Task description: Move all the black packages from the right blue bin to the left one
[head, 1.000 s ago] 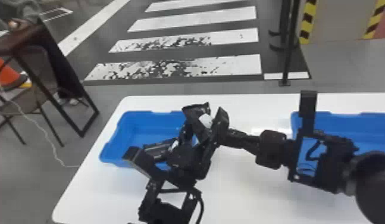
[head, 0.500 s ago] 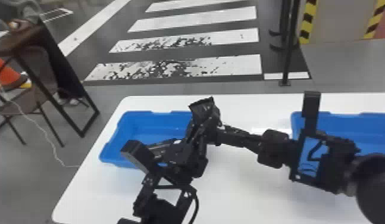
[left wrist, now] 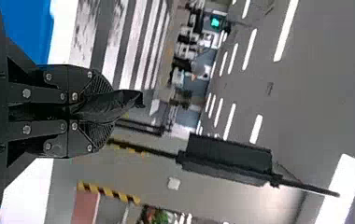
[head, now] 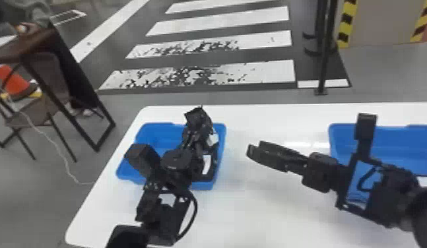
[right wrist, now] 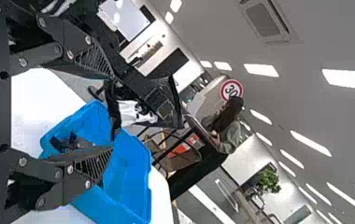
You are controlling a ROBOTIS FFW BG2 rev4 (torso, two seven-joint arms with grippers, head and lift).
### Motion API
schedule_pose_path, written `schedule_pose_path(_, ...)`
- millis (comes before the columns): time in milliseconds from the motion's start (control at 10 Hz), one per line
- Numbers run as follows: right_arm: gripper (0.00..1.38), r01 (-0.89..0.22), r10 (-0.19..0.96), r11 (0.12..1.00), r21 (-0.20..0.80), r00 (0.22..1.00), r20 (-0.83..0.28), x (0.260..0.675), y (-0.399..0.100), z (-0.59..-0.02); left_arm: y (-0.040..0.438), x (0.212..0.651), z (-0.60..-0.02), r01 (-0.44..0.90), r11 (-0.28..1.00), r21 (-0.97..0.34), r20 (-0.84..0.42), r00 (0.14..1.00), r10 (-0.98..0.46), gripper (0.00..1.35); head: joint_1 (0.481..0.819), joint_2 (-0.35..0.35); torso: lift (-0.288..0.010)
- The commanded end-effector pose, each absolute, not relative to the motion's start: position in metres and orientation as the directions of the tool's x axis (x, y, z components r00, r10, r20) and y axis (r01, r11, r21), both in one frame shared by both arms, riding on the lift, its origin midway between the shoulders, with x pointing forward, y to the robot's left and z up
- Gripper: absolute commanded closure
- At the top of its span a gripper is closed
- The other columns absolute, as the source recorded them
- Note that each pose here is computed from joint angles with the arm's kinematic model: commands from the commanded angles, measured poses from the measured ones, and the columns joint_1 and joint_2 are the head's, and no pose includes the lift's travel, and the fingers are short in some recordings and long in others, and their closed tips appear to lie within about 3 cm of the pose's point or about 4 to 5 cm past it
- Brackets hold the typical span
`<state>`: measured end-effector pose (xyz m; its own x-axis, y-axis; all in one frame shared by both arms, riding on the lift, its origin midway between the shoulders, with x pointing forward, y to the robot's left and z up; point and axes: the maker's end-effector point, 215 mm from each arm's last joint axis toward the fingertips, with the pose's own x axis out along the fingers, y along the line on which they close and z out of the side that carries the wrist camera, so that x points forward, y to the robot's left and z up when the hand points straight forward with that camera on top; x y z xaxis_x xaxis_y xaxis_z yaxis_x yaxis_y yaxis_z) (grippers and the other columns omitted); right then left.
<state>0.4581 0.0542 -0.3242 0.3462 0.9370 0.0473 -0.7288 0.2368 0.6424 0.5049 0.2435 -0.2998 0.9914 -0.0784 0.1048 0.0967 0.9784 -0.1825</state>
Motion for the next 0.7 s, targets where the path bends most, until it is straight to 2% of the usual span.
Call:
schedule_pose_path(0, 0.14, -0.721, 0.925, 0.260, 0.642, 0.377, 0.049, 0.463, 0.041, -0.325, 0.307, 0.522, -0.309, -0.053, 0.998, 0.028, 0.104, 0.993, 0.050, 1.21, 0.695, 0.329, -0.140)
schedule_pose_path(100, 0.15, -0.721, 0.919, 0.278, 0.635, 0.391, 0.042, 0.466, 0.034, -0.327, 0.331, 0.532, -0.328, -0.112, 0.986, 0.120, 0.074, 0.992, 0.104, 1.16, 0.695, 0.346, -0.140)
schedule_pose_path(200, 0.14, -0.733, 0.909, 0.321, 0.600, 0.417, 0.024, 0.475, 0.022, -0.326, 0.341, 0.533, -0.360, -0.123, 0.989, 0.079, -0.009, 0.992, 0.124, 0.66, 0.695, 0.350, -0.140)
schedule_pose_path(300, 0.14, -0.757, 0.888, 0.398, 0.518, 0.460, -0.011, 0.489, 0.002, -0.321, 0.339, 0.521, -0.346, -0.121, 0.992, 0.033, 0.060, 0.991, 0.119, 0.13, 0.695, 0.350, -0.140)
schedule_pose_path(400, 0.14, -0.755, 0.858, 0.482, 0.445, 0.510, -0.065, 0.499, -0.021, -0.319, 0.327, 0.510, -0.323, -0.106, 0.994, -0.020, 0.158, 0.982, 0.108, 0.04, 0.695, 0.350, -0.140)
schedule_pose_path(500, 0.14, -0.722, 0.806, 0.582, 0.375, 0.575, -0.142, 0.503, -0.050, -0.315, 0.308, 0.501, -0.295, -0.068, 0.994, -0.085, 0.259, 0.962, 0.088, 0.16, 0.695, 0.347, -0.140)
schedule_pose_path(600, 0.14, -0.646, 0.707, 0.707, 0.287, 0.653, -0.272, 0.502, -0.090, -0.316, 0.291, 0.492, -0.273, -0.032, 0.992, -0.125, 0.315, 0.947, 0.070, 0.23, 0.695, 0.324, -0.140)
